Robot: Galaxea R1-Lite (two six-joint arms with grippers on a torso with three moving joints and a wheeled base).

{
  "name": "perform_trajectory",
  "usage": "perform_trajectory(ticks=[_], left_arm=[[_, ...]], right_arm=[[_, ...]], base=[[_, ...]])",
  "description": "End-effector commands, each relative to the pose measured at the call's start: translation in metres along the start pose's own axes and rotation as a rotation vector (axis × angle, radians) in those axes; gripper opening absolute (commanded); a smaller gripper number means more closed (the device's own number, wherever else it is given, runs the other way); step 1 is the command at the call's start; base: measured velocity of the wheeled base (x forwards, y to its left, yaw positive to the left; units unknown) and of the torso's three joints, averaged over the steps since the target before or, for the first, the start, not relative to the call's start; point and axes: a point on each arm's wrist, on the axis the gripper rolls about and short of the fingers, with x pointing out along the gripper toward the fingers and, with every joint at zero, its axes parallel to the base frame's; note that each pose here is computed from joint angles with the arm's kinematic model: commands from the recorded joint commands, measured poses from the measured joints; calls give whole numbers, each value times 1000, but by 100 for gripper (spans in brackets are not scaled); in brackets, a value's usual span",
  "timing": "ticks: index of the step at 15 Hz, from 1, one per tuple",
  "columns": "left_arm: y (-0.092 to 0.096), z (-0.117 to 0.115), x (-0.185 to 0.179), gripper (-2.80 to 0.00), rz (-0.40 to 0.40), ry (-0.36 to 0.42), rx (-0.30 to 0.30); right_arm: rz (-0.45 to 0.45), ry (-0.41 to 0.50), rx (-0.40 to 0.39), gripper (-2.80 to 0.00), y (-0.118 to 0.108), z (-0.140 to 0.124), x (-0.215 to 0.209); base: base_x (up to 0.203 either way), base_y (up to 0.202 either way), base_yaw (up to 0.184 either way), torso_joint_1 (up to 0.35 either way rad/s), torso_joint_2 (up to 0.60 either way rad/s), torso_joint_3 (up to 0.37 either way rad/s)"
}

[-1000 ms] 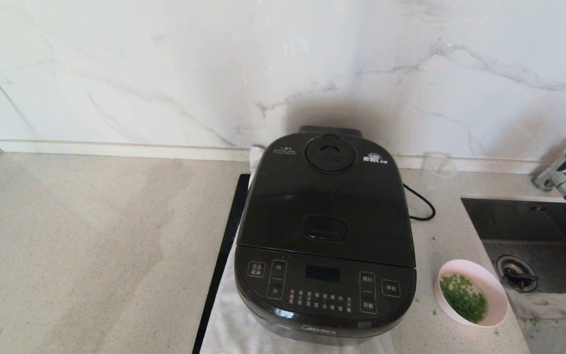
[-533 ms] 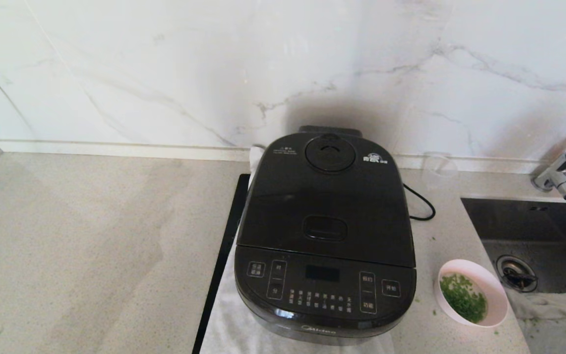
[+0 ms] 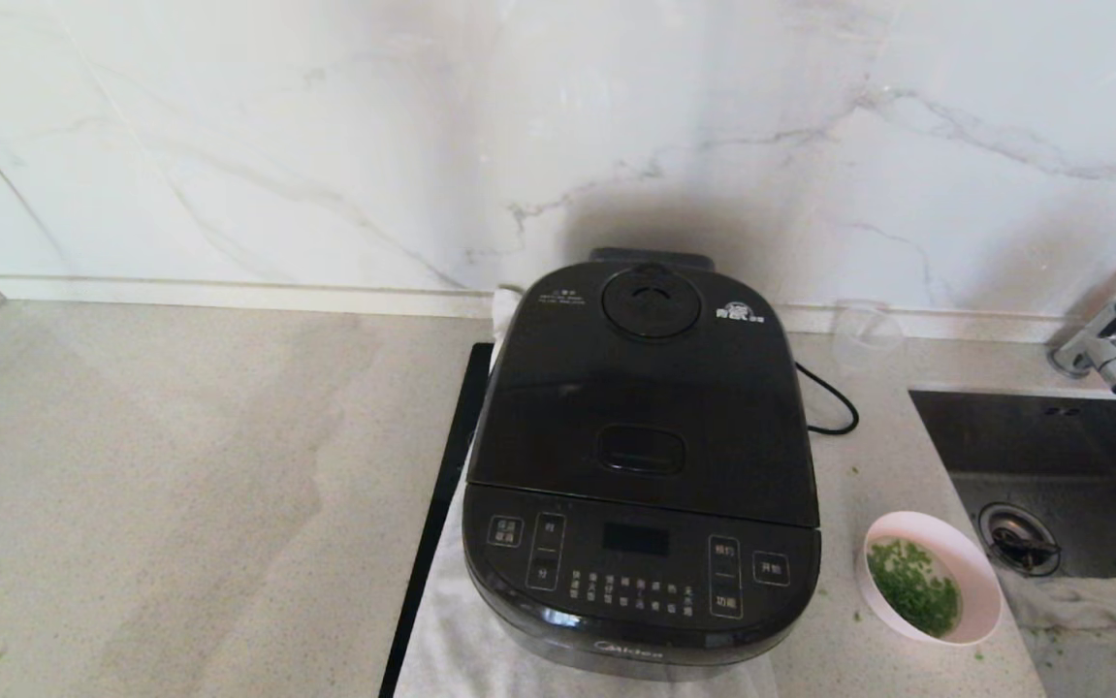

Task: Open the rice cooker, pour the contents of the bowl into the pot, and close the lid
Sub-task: Open the rice cooker

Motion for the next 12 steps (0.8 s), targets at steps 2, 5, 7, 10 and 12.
perform_trajectory(ticks=[2, 5, 7, 10, 12], left_arm=[[4, 66, 107, -280, -138, 159, -163], [-15, 89, 175, -280, -353, 283, -268], [-47, 87, 211, -280, -501, 391, -299], [-96, 62, 248, -280, -583, 539, -295], [-125, 47, 253, -280, -583, 584, -260]], right_arm=[[0, 0, 1, -280, 0, 0, 0], [0, 0, 1, -280, 0, 0, 0], [-1, 0, 1, -280, 0, 0, 0], [0, 0, 0, -280, 0, 0, 0], [0, 0, 0, -280, 0, 0, 0]], base=[[0, 0, 0, 0, 0, 0], [0, 0, 0, 0, 0, 0], [0, 0, 0, 0, 0, 0], [0, 0, 0, 0, 0, 0], [0, 0, 0, 0, 0, 0]])
